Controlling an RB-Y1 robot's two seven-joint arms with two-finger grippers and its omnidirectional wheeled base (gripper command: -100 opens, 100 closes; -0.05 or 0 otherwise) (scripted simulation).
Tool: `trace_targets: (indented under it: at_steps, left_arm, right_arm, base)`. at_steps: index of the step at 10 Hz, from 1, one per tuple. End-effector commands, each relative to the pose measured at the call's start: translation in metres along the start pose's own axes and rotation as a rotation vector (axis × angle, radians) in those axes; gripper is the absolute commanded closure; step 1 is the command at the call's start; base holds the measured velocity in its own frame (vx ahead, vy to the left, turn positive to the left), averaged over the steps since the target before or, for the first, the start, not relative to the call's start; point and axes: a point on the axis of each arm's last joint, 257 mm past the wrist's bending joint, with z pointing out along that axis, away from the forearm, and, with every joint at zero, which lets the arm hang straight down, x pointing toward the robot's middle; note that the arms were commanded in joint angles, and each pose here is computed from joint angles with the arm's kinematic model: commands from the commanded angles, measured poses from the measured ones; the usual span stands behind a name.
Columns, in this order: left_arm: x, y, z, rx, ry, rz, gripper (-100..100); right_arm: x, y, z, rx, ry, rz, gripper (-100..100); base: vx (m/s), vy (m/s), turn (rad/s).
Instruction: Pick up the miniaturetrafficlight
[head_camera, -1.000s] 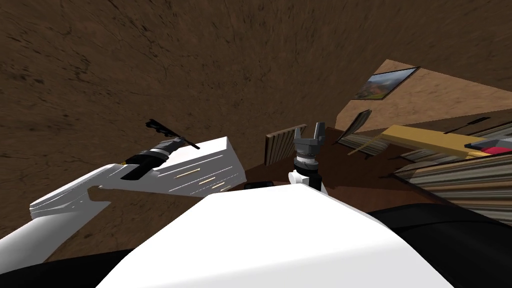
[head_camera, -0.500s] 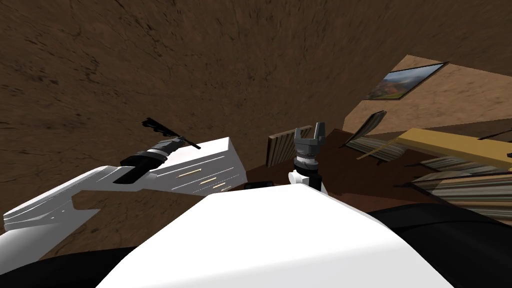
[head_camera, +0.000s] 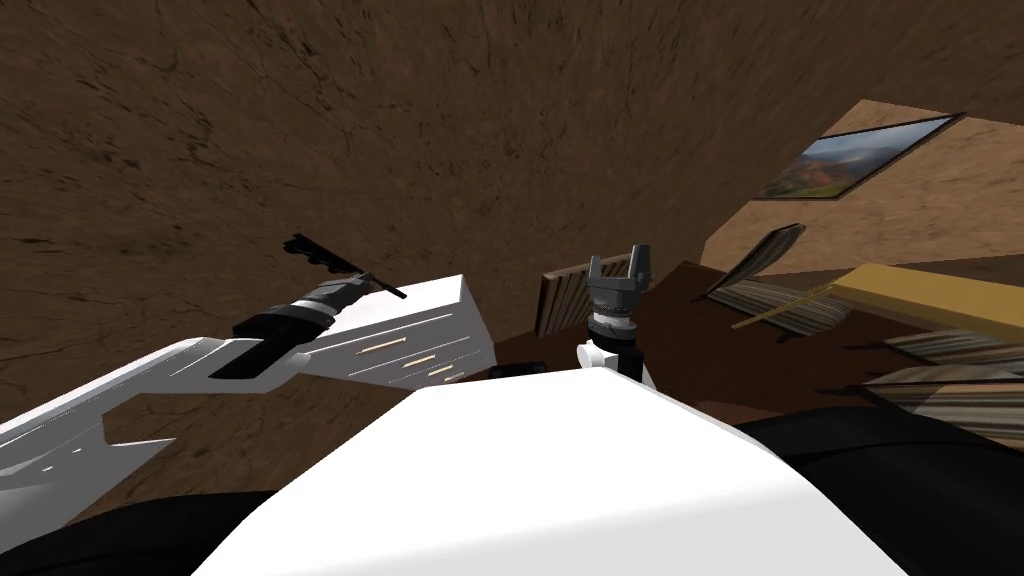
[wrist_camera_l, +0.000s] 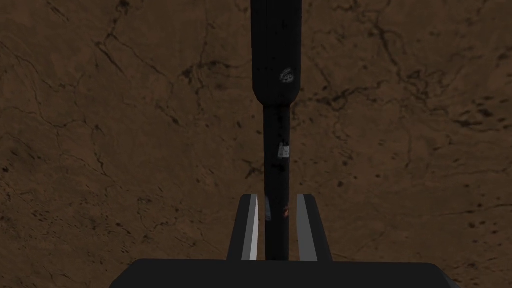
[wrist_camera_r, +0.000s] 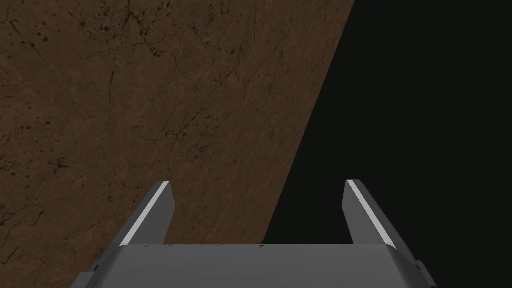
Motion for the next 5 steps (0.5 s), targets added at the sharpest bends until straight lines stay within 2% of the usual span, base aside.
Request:
trace_targets:
  at_steps: [1,2,3,5]
  left_arm:
    - [0.005,-0.013,-0.008,0.02,0.018,0.007,100]
    - [0.008,-0.023,-0.01,0.039,0.027,0.006,100]
    - [0.004,-0.041,-0.011,0.073,0.019,0.005,100]
    - [0.006,-0.038,-0.011,0.069,0.019,0.004,100]
  right_arm:
    - [0.0,0.0,0.0,0.0,0.0,0.0,0]
    - [0.0,0.0,0.0,0.0,0.0,0.0,0]
    - [0.0,0.0,0.0,0.0,0.0,0.0,0]
    - [0.0,0.0,0.0,0.0,0.0,0.0,0]
  base:
    - [0.074,0.008,-0.033]
    - [0.016,-0.002,-0.038]
    - [-0.009,-0.005,-0.003]
    - [-0.006,-0.002,-0.003]
